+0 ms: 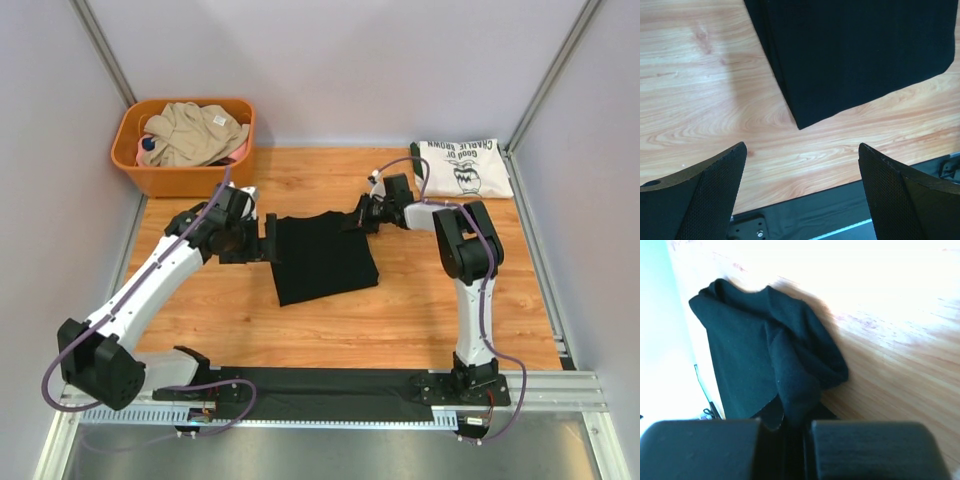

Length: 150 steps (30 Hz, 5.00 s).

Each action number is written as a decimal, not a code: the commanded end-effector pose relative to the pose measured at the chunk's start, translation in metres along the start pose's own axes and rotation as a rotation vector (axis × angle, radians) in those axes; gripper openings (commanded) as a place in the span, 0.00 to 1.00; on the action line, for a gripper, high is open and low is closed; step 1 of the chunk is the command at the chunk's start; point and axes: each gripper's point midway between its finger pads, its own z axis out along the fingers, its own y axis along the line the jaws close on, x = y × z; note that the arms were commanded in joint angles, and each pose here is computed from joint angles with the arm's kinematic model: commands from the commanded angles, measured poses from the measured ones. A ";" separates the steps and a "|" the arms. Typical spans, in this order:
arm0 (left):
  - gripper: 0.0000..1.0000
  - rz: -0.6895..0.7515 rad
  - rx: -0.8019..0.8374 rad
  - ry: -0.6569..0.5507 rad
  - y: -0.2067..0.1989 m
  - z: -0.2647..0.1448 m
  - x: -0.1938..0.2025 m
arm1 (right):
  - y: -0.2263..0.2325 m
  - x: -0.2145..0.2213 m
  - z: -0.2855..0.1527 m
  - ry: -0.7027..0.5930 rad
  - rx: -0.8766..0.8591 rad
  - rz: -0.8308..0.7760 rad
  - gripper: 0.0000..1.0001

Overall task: Fold and stack the t-shirts
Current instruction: Neatly place the folded tshirt to the corner, then reset both grippers

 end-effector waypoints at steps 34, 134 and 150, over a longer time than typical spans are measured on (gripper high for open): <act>0.93 0.088 -0.143 -0.203 0.058 -0.049 0.030 | 0.025 -0.229 -0.324 -0.659 0.709 -0.601 0.00; 0.97 0.051 -0.646 -0.967 0.159 -0.034 -0.031 | -0.003 0.065 -0.337 -1.094 0.736 -0.260 1.00; 0.84 0.511 -0.419 -0.955 0.128 0.041 -0.065 | -0.085 0.009 -0.296 -1.046 0.947 -0.383 1.00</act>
